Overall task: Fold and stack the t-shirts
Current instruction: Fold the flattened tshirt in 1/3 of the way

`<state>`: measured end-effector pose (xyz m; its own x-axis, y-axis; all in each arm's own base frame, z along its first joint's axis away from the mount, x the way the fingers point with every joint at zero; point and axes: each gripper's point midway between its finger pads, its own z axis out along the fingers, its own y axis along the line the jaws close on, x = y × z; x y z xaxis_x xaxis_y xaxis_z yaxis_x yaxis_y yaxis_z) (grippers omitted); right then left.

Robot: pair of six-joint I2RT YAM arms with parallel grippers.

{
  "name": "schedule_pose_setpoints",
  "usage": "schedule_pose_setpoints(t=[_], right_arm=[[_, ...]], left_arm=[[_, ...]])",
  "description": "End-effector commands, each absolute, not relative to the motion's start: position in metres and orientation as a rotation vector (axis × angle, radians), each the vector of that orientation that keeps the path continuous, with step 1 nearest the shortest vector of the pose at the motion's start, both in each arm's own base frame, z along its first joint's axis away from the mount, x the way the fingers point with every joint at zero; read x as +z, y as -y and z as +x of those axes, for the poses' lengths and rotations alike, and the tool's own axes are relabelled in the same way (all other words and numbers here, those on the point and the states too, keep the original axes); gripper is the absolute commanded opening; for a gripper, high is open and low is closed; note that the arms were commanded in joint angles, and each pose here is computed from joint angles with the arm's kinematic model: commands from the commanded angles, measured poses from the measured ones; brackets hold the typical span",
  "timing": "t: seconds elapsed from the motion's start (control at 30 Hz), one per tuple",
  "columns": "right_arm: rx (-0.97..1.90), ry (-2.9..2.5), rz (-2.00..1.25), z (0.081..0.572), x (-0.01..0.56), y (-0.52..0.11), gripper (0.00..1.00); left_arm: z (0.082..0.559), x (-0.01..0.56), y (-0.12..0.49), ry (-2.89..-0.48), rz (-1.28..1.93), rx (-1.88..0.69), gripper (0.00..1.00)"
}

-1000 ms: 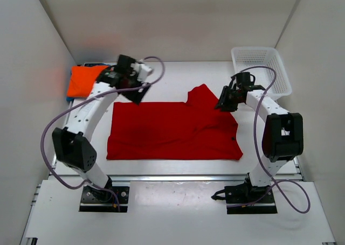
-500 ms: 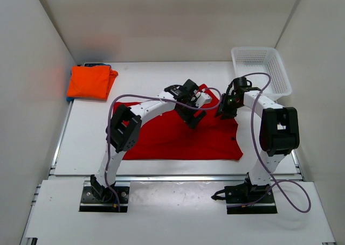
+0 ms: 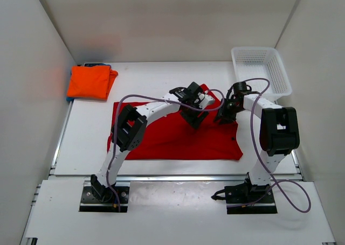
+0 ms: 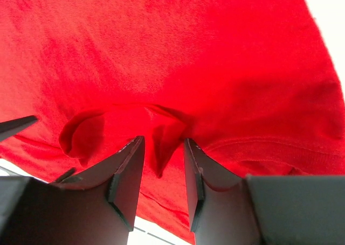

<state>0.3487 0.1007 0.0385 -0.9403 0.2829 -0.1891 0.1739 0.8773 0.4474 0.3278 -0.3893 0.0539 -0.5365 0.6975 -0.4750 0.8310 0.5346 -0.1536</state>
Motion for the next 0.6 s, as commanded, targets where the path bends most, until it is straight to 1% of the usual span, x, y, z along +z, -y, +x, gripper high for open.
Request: schedule_pose_setpoints(t=[0.0, 0.1, 0.17, 0.23, 0.27, 0.37, 0.4, 0.43, 0.47, 0.53, 0.57], right_arm=[[0.648, -2.754, 0.345, 0.359, 0.043, -0.1, 0.33], [0.623, -2.766, 0.342, 0.359, 0.039, -0.098, 0.33], [0.627, -2.774, 0.357, 0.357, 0.036, -0.097, 0.33], [0.624, -2.783, 0.357, 0.357, 0.031, -0.097, 0.34], [0.623, -2.784, 0.347, 0.358, 0.031, -0.1, 0.33], [0.623, -2.785, 0.358, 0.359, 0.03, -0.097, 0.33], [0.628, -2.778, 0.361, 0.361, 0.029, -0.096, 0.33], [0.636, -2.771, 0.345, 0.363, 0.029, -0.1, 0.33], [0.645, -2.763, 0.347, 0.365, 0.029, -0.098, 0.33], [0.655, -2.747, 0.343, 0.369, 0.03, -0.1, 0.31], [0.656, -2.762, 0.345, 0.365, 0.026, -0.1, 0.31]], left_arm=[[0.334, 0.063, 0.404, -2.378, 1.248, -0.536, 0.72], [0.331, 0.061, 0.41, -2.371, 1.259, -0.534, 0.75], [0.327, 0.055, 0.412, -2.378, 1.277, -0.525, 0.75], [0.327, 0.049, 0.409, -2.393, 1.271, -0.514, 0.69], [0.329, 0.052, 0.407, -2.39, 1.26, -0.504, 0.67], [0.332, 0.05, 0.407, -2.396, 1.245, -0.499, 0.5], [0.334, 0.049, 0.403, -2.406, 1.236, -0.483, 0.41], [0.339, 0.054, 0.403, -2.391, 1.229, -0.474, 0.38], [0.34, 0.058, 0.404, -2.385, 1.221, -0.479, 0.37], [0.339, 0.064, 0.404, -2.382, 1.221, -0.491, 0.4], [0.338, 0.061, 0.404, -2.388, 1.224, -0.499, 0.4]])
